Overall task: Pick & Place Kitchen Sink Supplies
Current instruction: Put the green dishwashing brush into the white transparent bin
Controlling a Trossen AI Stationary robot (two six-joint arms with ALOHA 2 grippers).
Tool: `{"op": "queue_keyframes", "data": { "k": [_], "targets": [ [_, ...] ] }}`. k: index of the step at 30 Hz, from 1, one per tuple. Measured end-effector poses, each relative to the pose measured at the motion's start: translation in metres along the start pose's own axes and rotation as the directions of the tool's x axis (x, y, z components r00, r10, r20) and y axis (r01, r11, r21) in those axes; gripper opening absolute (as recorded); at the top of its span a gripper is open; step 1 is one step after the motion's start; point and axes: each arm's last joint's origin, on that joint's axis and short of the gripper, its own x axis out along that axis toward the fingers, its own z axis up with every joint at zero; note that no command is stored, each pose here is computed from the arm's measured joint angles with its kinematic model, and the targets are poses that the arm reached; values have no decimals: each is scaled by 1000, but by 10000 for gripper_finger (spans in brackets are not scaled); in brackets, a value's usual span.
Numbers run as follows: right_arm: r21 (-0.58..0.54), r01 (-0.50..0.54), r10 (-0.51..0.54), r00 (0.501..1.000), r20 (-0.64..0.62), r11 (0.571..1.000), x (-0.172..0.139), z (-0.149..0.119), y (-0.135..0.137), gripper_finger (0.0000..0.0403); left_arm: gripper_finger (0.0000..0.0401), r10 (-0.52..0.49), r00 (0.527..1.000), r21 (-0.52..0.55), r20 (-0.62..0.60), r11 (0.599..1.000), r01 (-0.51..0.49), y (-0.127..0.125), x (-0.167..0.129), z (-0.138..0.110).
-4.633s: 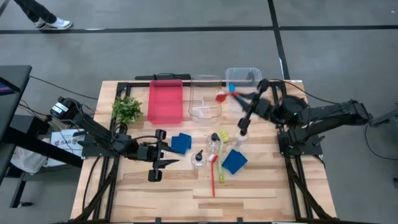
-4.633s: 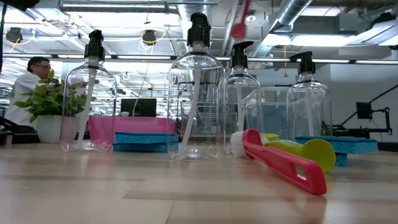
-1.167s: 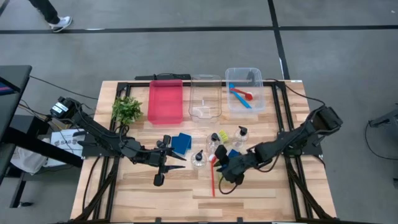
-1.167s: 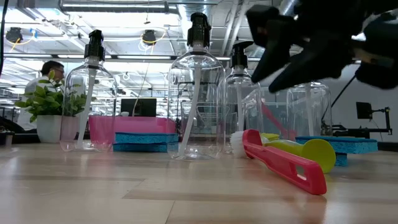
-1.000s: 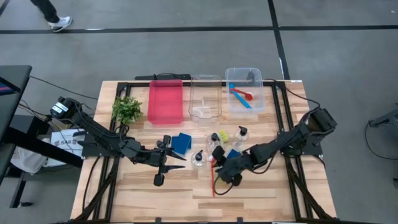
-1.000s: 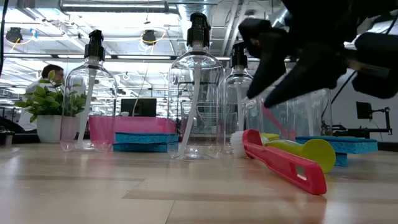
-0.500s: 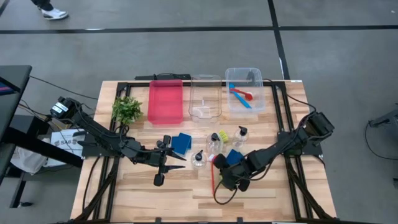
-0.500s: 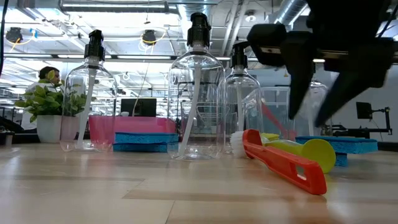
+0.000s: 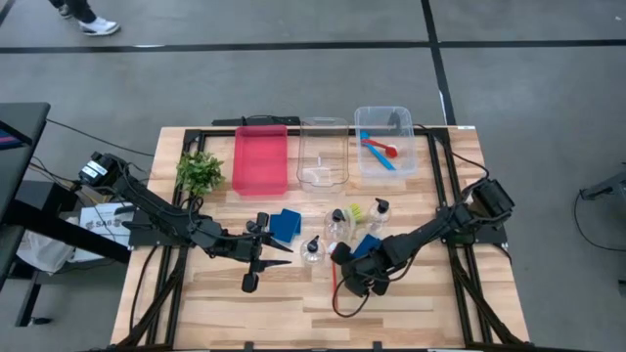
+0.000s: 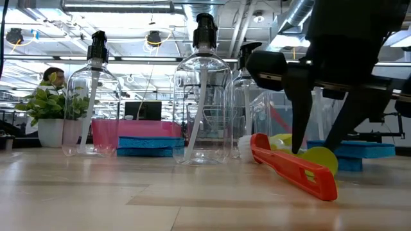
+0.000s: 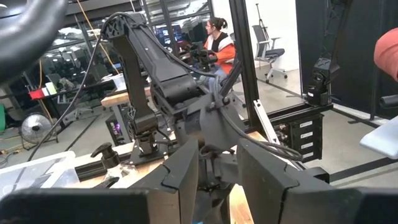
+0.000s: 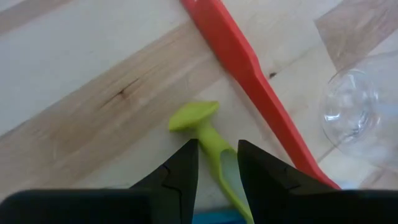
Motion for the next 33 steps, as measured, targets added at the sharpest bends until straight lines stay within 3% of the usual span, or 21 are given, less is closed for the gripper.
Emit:
{"op": "queue_keyframes", "data": {
  "k": [13, 22, 33],
  "targets": [
    [22, -123, 122, 992, 46, 992, 16, -7, -5, 107, 113, 0, 1000, 0, 0, 1000, 0, 0, 0, 0],
    [17, -131, 130, 990, 52, 991, 17, -9, -7, 106, 113, 1, 1000, -1, 3, 1000, -1, 0, 0, 0],
    [14, -134, 134, 990, 43, 991, 17, -10, -7, 49, 113, 1, 1000, -1, 3, 1000, -1, 0, 0, 0]
  ]
}}
